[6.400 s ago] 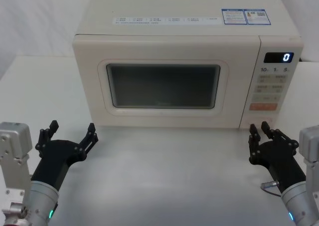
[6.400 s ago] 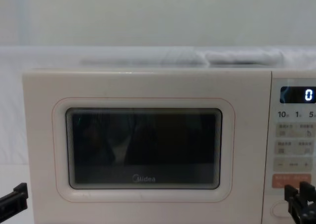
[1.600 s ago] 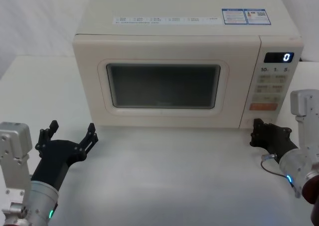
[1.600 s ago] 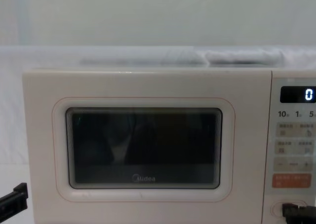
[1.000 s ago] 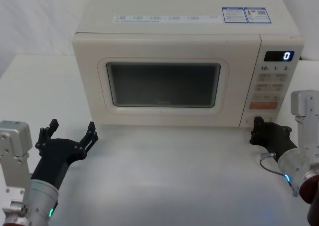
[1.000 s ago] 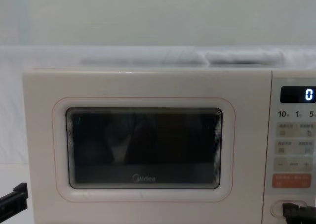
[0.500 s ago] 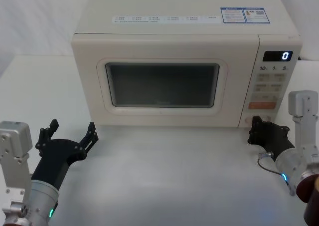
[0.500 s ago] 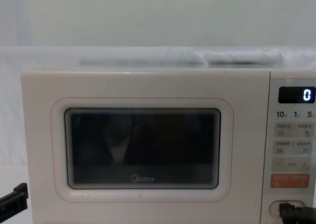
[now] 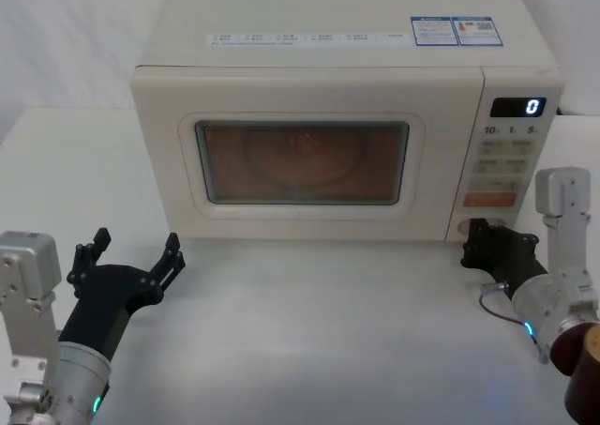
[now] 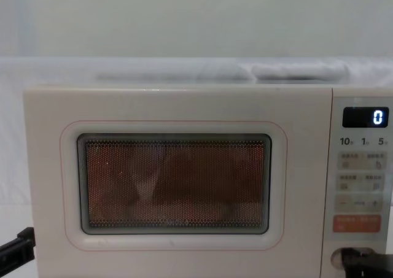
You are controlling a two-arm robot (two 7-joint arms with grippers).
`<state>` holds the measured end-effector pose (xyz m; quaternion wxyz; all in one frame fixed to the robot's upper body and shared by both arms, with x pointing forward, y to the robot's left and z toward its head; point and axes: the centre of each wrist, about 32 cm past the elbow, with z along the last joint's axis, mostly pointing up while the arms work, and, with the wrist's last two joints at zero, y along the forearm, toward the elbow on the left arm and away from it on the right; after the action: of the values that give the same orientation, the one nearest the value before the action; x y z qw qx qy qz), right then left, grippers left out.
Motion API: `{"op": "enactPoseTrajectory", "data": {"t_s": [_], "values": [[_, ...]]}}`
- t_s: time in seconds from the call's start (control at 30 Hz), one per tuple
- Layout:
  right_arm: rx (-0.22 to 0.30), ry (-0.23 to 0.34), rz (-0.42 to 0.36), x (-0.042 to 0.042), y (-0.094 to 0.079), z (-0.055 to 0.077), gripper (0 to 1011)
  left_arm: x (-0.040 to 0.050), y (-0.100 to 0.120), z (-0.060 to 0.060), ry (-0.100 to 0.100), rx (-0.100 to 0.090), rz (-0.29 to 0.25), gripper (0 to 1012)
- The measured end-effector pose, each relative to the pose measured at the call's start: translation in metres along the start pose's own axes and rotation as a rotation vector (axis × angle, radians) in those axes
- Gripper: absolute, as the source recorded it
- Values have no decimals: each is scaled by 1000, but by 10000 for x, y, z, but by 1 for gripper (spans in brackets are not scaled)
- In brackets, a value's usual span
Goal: Press the button to open the microwave door with one hand; close the microwave door with the other hand.
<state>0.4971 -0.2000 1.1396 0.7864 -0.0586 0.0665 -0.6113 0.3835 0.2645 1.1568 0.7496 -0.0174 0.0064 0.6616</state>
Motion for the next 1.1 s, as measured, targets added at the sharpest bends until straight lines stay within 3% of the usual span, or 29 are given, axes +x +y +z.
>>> {"op": "enactPoseTrajectory", "data": {"t_s": [0.5,1.1], "values": [[6,-3,11,-31,47,9,0,0,0,0,0,0,0,1001],[10,-7,-1,-8,-73,8,0,0,0,0,0,0,0,1001]]}}
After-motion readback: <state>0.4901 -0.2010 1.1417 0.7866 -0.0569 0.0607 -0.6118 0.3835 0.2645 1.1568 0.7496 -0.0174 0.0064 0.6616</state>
